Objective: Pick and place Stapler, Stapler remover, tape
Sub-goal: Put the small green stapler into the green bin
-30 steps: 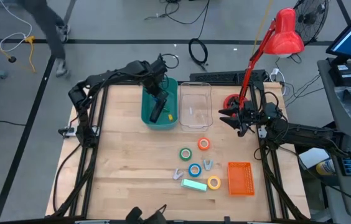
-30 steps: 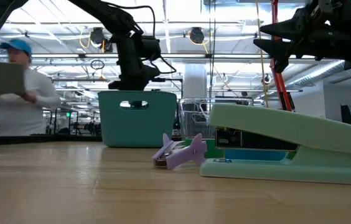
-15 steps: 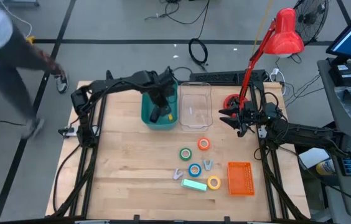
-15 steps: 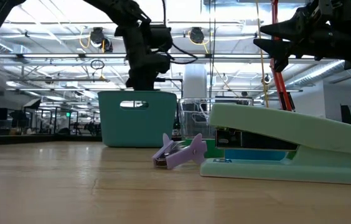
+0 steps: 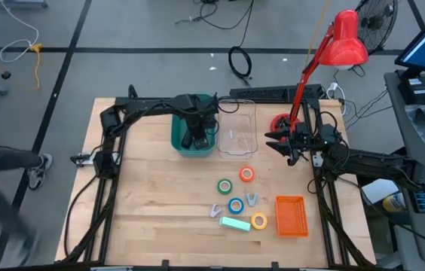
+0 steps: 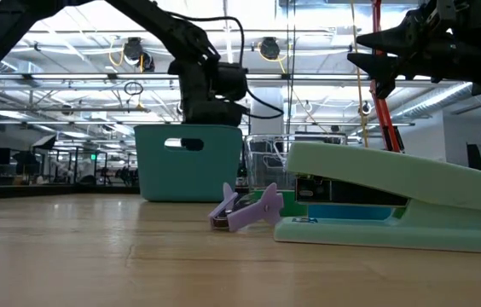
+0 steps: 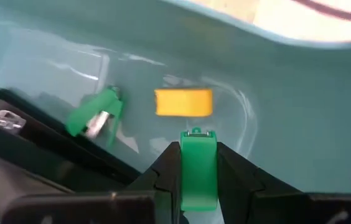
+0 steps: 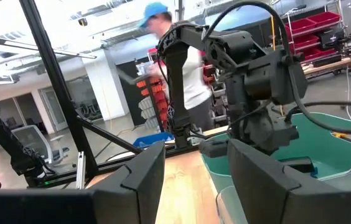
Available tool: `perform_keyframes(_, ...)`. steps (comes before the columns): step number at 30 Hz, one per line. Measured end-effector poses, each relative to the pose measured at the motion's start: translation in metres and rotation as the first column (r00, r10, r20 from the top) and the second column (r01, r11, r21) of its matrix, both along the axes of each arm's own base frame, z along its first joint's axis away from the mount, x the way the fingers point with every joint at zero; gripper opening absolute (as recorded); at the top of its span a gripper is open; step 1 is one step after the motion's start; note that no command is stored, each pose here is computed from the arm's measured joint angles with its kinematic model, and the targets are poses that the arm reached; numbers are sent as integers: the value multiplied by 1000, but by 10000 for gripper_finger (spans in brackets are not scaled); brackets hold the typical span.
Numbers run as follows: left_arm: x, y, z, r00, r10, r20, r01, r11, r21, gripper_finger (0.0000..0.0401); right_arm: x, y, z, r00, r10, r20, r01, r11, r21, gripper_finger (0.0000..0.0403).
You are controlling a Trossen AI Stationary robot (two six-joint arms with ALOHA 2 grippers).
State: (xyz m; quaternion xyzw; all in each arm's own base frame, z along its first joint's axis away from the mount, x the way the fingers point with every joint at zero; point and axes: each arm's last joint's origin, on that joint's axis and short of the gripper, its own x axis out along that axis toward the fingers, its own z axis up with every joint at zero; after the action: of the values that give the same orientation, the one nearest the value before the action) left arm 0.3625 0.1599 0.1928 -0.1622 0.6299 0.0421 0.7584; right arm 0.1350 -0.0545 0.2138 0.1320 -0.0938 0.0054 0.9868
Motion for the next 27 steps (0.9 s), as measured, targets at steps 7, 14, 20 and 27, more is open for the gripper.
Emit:
perform_keyframes(7, 4, 1, -20, 999, -21, -47, 20, 1000, -24, 68, 0, 0, 0, 1000, 0, 0, 0, 1000, 0, 171)
perform_keyframes(14, 5, 2, -22, 999, -7, -40, 5, 999, -37, 68, 0, 0, 0, 1000, 0, 0, 0, 1000, 0, 171)
perform_keyframes(20, 5, 2, -22, 999, -6, -37, 5, 999, -35, 82, 0, 0, 0, 1000, 0, 0, 0, 1000, 0, 171)
perform_keyframes(27, 5, 5, -22, 999, 12, -40, -13, 1000, -18, 134, 0, 0, 0, 1000, 0, 0, 0, 1000, 0, 171)
